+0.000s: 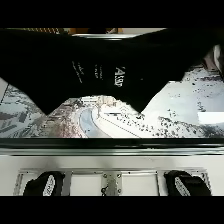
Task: Fold the clothes and pants, and hang the long-sleeved shirts on hangers.
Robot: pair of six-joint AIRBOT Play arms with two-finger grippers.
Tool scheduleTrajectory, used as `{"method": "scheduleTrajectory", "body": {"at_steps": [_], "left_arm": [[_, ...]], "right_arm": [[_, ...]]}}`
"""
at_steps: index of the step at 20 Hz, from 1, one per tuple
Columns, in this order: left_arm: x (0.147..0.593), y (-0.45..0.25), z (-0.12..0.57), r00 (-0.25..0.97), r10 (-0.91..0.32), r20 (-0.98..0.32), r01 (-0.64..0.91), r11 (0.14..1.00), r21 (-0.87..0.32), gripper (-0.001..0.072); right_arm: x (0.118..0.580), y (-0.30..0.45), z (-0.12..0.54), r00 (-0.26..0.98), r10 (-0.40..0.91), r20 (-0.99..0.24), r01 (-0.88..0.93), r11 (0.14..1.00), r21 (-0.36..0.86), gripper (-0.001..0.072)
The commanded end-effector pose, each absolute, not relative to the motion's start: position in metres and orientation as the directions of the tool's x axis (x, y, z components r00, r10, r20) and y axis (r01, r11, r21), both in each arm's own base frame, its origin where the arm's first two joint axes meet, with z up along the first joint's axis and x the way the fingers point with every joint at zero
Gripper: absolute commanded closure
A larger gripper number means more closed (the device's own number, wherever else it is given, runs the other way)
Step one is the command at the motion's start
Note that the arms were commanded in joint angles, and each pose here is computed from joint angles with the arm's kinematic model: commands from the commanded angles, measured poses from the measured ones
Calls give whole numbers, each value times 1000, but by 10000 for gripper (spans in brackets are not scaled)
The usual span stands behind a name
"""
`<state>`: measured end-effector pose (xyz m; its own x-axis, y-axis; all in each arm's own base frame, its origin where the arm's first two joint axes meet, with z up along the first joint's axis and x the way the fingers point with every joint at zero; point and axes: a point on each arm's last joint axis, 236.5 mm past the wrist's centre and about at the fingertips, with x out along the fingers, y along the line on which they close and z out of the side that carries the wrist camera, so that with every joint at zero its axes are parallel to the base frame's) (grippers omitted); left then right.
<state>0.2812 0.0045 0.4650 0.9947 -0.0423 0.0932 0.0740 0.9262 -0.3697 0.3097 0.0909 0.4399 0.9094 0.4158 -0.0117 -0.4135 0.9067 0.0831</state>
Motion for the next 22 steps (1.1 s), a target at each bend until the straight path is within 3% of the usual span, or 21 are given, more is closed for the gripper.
{"method": "scheduleTrajectory", "body": {"at_steps": [1,5,8,11,15,19,22], "left_arm": [[190,-24,519,957,-53,286,139,948,-288,700],[170,-32,522,949,-61,308,150,950,-273,701],[217,-26,478,990,-88,111,119,941,-317,700],[292,-10,389,971,-126,-204,37,919,-393,700],[387,17,243,844,-168,-509,-127,859,-495,700],[455,12,114,709,-218,-671,-233,825,-514,700],[499,8,52,672,-218,-708,-271,817,-509,700]], "right_arm": [[225,89,501,907,380,180,-395,918,50,700],[204,76,504,929,316,194,-341,934,109,700],[229,75,470,947,318,46,-320,925,202,700],[283,80,396,901,360,-241,-287,913,288,700],[372,78,269,709,395,-584,-185,903,387,700],[451,77,133,504,413,-759,-75,896,438,700],[497,74,59,469,410,-782,-4,887,462,700]]}}
